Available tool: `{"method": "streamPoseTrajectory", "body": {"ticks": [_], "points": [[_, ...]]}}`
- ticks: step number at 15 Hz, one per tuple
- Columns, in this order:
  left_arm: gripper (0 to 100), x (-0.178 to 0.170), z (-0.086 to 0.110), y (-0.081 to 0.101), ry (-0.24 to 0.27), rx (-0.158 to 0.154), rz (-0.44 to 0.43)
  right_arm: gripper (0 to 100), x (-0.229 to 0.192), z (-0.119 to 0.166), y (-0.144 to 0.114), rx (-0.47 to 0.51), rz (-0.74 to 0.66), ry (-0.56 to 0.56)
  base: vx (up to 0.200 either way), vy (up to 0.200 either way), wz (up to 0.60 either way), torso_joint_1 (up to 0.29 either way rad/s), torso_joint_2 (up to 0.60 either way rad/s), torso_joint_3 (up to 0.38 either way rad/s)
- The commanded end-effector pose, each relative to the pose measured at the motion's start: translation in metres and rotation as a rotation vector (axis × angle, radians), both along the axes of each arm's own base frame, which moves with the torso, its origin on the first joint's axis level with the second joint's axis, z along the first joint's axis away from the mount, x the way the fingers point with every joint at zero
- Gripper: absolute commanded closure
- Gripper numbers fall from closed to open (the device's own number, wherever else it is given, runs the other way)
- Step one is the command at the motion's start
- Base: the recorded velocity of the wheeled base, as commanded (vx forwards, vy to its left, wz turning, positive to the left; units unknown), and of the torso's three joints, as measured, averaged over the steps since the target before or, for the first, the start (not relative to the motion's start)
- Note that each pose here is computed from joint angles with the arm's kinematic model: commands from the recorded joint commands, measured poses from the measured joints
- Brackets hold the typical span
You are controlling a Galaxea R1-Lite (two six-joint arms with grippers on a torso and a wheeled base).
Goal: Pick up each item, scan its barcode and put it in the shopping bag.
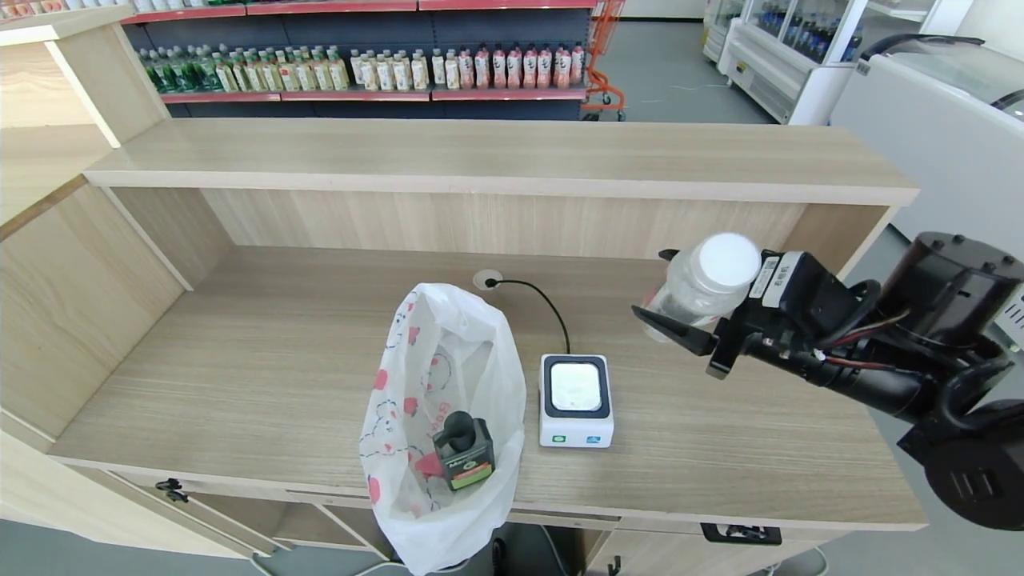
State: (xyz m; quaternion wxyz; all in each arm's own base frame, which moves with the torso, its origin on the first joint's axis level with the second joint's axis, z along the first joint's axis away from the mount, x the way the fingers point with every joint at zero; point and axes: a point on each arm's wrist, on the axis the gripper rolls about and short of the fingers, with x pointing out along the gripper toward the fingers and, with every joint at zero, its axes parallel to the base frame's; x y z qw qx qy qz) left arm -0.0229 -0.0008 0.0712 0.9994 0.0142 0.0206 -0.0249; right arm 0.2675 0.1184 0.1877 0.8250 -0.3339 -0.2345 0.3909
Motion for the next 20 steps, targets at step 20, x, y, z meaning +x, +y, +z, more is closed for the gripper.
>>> {"method": "streamPoseTrajectory", "body": {"ticks": [20], "points": [[0, 0.000, 0.000, 0.000, 0.000, 0.000, 0.000, 100, 0.047, -0.063, 0.025, -0.004, 0.125, -0.047, 0.000, 0.000, 0.00, 0.000, 0.00, 0.000]]}}
